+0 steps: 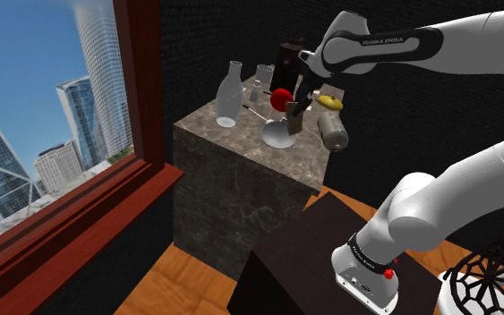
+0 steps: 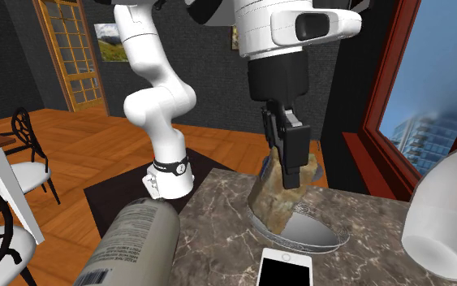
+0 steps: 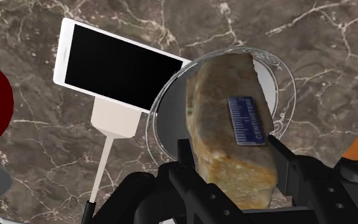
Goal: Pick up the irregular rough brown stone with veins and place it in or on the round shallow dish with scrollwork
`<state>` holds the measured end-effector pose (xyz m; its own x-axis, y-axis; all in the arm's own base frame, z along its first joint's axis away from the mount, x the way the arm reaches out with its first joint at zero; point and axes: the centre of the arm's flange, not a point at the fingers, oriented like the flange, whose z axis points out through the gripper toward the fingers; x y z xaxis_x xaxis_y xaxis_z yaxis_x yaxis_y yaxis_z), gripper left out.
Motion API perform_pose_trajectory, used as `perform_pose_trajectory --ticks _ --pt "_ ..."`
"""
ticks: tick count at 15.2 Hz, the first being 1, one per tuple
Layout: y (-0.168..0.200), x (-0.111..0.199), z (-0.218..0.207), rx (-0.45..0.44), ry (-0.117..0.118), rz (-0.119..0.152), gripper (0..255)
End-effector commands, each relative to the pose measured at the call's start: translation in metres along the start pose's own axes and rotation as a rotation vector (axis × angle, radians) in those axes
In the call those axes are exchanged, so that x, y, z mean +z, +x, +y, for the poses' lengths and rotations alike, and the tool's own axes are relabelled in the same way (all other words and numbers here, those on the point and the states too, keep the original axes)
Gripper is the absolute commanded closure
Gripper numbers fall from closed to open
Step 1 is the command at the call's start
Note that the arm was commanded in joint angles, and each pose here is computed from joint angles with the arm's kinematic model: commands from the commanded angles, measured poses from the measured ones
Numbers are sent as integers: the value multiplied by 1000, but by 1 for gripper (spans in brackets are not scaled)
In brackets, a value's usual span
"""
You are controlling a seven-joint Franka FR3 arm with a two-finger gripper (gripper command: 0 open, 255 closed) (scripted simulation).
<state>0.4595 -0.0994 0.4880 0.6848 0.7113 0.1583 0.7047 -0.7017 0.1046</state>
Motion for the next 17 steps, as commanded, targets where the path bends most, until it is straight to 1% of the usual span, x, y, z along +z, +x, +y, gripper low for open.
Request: perform_pose_trajectory --ticks 1,8,16,17 --pt "-1 10 0 0 -1 1 255" --pt "-8 50 -4 0 -1 1 255" --pt "-8 50 -4 0 -1 1 255" --pt "-8 49 -4 0 -1 1 0"
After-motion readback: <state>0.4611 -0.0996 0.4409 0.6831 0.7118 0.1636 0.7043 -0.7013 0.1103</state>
